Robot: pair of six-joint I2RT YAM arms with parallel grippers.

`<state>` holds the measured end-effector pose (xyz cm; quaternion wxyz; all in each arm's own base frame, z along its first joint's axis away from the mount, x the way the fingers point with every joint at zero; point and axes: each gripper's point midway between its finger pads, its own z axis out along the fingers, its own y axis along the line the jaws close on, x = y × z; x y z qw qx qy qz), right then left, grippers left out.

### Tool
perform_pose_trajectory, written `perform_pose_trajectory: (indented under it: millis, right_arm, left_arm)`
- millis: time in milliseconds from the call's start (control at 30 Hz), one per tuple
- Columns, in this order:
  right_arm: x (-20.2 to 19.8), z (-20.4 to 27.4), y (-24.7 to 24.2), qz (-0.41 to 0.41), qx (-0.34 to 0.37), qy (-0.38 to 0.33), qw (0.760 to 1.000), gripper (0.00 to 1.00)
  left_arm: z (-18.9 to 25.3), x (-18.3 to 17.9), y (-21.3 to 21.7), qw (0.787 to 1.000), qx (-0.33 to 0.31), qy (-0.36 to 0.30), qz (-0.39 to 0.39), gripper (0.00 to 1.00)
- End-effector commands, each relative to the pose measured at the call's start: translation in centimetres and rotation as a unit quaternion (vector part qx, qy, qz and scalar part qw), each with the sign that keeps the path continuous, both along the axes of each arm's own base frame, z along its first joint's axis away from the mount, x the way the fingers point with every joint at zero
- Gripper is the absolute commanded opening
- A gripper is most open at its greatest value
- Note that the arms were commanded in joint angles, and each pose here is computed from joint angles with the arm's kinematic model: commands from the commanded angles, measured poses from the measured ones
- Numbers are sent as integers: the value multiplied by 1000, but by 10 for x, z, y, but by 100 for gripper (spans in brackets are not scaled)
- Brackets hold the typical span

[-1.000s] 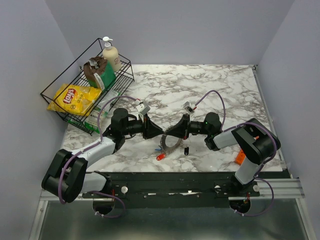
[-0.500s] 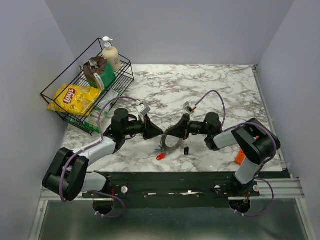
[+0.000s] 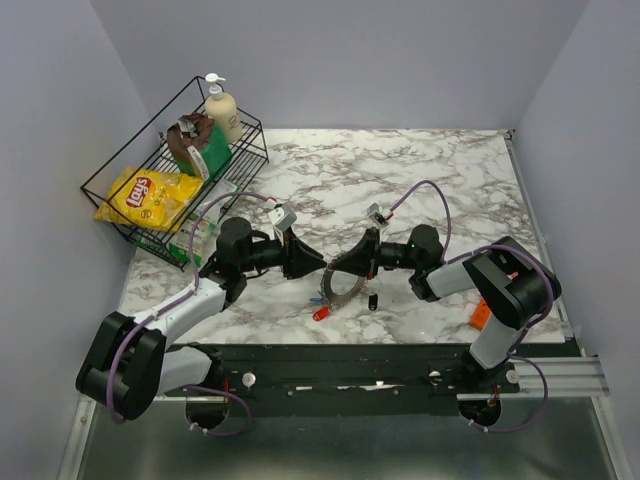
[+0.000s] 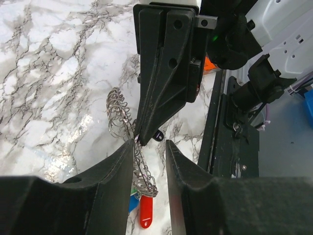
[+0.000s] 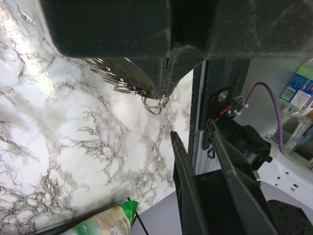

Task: Put the keys on the keyring

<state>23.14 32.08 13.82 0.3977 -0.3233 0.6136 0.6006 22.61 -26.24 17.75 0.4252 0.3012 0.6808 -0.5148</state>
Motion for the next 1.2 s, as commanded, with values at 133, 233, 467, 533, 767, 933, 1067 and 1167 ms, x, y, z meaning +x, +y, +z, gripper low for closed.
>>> perform_pose_trajectory:
  millis: [133, 233, 467, 533, 767, 933, 1067, 1167]
  right_arm:
    - [0, 60, 1, 2, 90, -143, 986, 1]
    - [0, 60, 1, 2, 90, -142, 986, 1]
    - [0, 61, 1, 3, 91, -144, 985, 1]
    - [-1, 60, 1, 4, 90, -142, 986, 1]
    - [-1, 60, 1, 4, 90, -142, 986, 1]
    - [-1, 60, 1, 6, 90, -142, 986, 1]
    - [-2, 61, 1, 8, 90, -143, 986, 1]
    - [-2, 61, 1, 10, 91, -144, 985, 1]
  left_arm:
    - [-14, -7, -1, 1000, -1, 26, -14, 35]
    - [-17, -8, -2, 999, -2, 33, -20, 36]
    - [-22, -8, -2, 999, 1, 40, -23, 41]
    - [-23, -7, -3, 999, 2, 41, -22, 42]
    - [-25, -3, -5, 999, 6, 41, -24, 45]
    - [-26, -1, -6, 999, 4, 41, -25, 40]
    - [-21, 0, -8, 999, -4, 36, -31, 40]
    - [-17, 1, -10, 999, -10, 32, -36, 40]
